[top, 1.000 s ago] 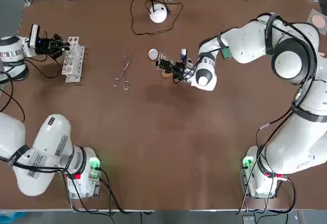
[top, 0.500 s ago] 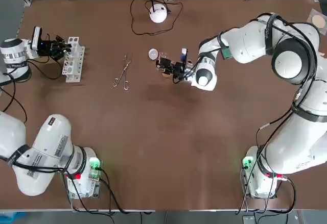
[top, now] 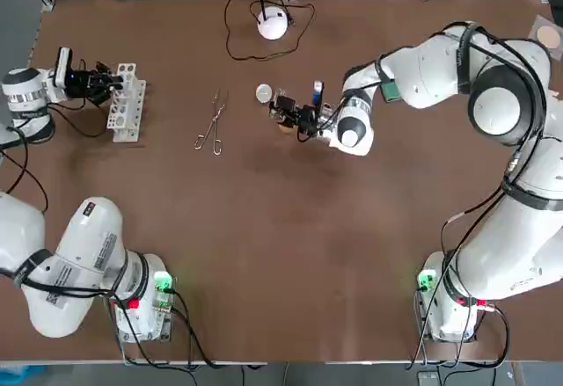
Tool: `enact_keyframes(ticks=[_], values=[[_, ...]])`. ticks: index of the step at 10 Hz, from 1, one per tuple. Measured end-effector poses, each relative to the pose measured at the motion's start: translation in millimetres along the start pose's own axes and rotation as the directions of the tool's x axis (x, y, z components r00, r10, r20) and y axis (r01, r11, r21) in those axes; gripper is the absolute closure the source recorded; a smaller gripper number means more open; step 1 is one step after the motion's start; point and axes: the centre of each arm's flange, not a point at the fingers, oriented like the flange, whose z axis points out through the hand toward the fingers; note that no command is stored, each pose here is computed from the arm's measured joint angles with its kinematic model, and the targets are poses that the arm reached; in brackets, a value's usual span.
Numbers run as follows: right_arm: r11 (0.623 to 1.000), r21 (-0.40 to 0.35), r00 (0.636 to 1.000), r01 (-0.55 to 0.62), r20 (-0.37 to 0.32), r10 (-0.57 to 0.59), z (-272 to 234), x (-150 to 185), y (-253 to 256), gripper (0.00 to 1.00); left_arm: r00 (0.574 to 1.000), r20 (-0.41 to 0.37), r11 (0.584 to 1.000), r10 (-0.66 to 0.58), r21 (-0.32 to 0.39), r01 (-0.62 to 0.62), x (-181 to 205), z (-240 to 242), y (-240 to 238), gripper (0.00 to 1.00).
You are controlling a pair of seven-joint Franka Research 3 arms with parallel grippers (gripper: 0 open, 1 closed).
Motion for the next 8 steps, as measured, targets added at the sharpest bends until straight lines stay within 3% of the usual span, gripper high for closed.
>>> enact_keyframes(ticks=[8], values=[[0.999,0.005,0.999,-0.046,-0.026,0.046,3,15,-4,0.61,1.0,0.009,1.0,0.002,-0.004,-0.002,-16,0,1,0.79]])
